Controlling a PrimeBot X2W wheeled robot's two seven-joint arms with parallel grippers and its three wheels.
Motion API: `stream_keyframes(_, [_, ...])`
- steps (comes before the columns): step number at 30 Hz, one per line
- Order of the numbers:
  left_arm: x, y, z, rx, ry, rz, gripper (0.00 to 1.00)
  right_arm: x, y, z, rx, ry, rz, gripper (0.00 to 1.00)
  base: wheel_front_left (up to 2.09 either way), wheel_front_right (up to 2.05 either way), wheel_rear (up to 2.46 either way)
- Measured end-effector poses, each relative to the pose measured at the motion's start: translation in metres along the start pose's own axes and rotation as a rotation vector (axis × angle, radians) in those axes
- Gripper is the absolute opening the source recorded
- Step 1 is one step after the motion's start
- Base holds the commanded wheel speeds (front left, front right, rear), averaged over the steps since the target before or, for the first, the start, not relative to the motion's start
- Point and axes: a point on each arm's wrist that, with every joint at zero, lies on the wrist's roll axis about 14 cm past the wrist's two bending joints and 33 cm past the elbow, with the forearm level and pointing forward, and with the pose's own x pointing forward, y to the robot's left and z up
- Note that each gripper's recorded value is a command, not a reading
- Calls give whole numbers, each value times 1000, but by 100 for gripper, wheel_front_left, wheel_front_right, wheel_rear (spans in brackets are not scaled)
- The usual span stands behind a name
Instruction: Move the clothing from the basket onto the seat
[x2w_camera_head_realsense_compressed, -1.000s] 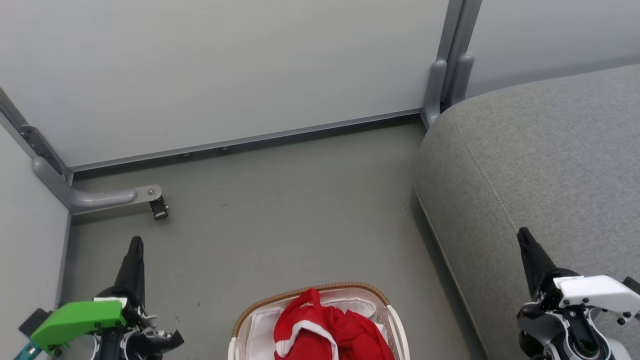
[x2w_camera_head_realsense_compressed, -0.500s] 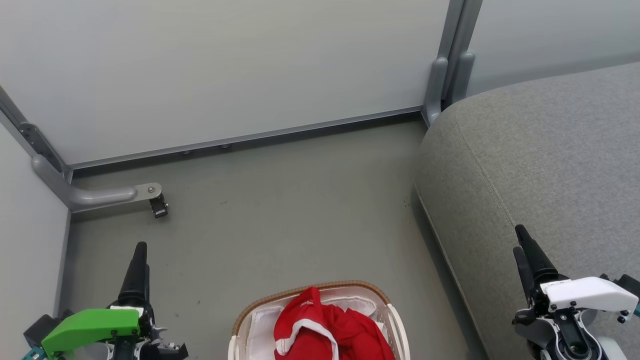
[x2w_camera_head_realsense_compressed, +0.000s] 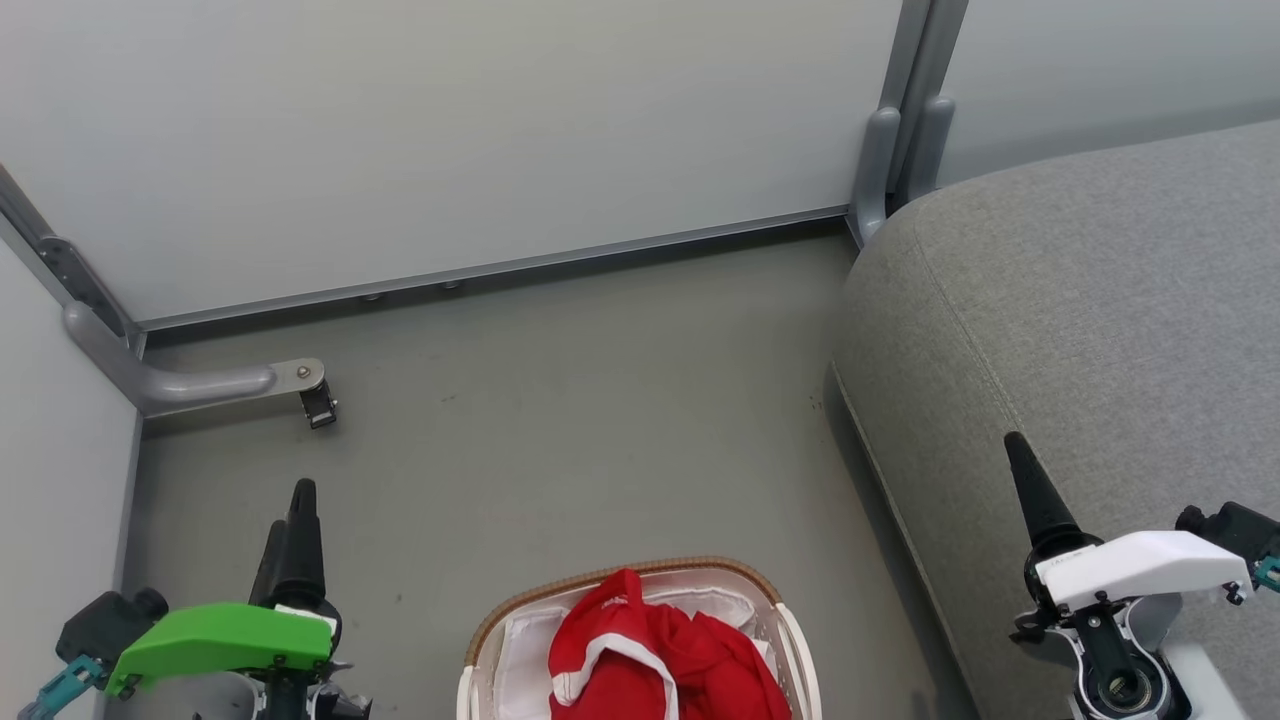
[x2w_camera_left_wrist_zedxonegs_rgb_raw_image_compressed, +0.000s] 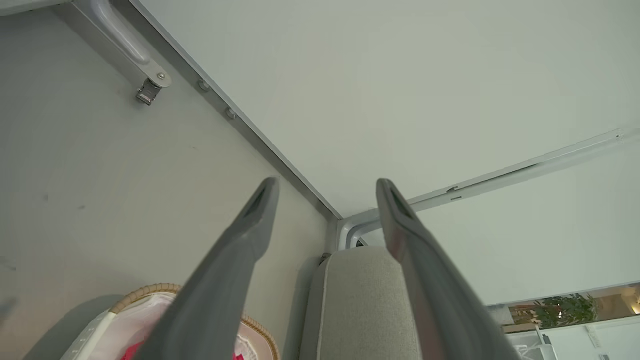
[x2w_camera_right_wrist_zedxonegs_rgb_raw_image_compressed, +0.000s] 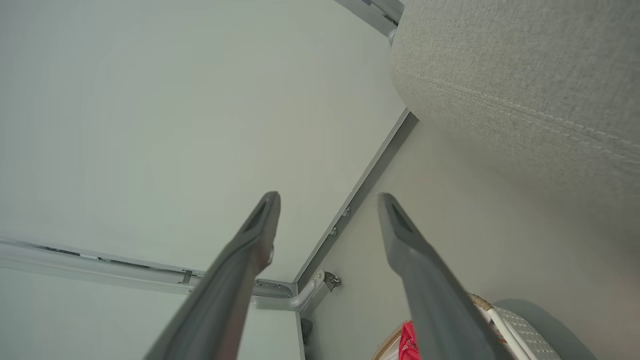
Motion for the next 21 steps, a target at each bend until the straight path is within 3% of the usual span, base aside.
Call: stream_keyframes(21, [0, 9, -13, 399, 43, 36, 100, 5, -4, -17, -355, 54, 12, 100, 0, 0, 0])
